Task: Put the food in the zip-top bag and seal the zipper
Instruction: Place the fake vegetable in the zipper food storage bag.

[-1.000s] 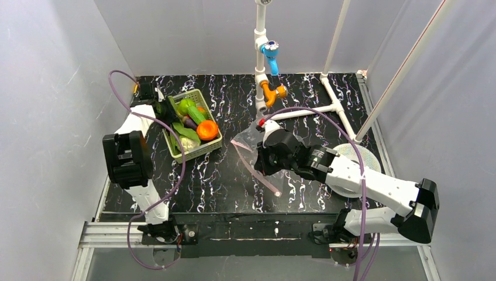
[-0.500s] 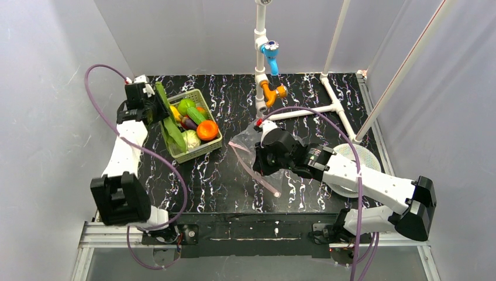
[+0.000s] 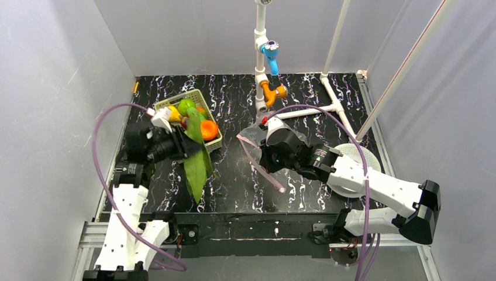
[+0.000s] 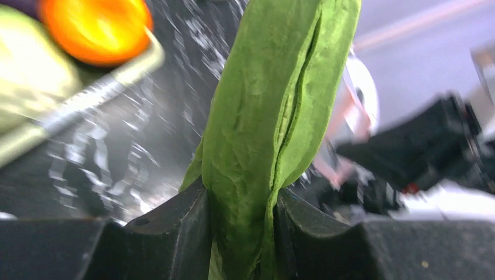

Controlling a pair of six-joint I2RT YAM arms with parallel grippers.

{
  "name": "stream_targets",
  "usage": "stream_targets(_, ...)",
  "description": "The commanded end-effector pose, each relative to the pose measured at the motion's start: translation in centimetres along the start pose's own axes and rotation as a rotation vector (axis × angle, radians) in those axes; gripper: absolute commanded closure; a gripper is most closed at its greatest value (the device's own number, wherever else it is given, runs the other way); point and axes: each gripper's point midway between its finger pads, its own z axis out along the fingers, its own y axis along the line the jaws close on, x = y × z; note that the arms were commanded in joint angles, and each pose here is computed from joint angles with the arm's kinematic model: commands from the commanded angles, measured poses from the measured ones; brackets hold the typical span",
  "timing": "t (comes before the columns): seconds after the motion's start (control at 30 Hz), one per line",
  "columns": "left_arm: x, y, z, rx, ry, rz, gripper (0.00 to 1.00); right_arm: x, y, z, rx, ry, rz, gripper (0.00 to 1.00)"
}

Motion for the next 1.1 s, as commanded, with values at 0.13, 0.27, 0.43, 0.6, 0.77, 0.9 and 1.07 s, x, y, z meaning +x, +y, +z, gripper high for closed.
stream_targets(0.13,10.5,-7.2,-3.5,0.351,0.333,-0.116,1.0,-2.6,-2.5,0.1,0.16,-0.07,-0.085,0.99)
stream_targets(0.27,13.4,-8.0,-3.7,0.363,0.472,-0.08,1.0,-3.0,-2.9,0.2,0.186,-0.069,-0.112,0.99)
stream_targets(0.43,16.7,-8.6,-2.9,0.344,0.635,-0.011,1.0,-3.5,-2.4,0.0,0.168,-0.077,-0.102,0.99)
stream_targets(0.6,17.9,-9.9,-1.4,0.355,0.709,0.02,1.0,-3.3,-1.0,-0.2,0.074,-0.067,-0.131,0.99)
stream_targets(0.77,17.7,-11.2,0.3,0.38,0.729,0.005,1.0,-2.4,0.1,-0.4,-0.007,-0.053,-0.154,0.99)
stream_targets(0.9,18.4,-11.1,1.1,0.376,0.757,-0.034,1.0,-1.7,0.6,-0.6,-0.045,-0.047,-0.166,0.99)
stream_targets(1.07,18.8,-10.4,2.4,0.307,0.747,-0.098,1.0,-0.4,1.7,-0.7,-0.12,-0.039,-0.213,0.99)
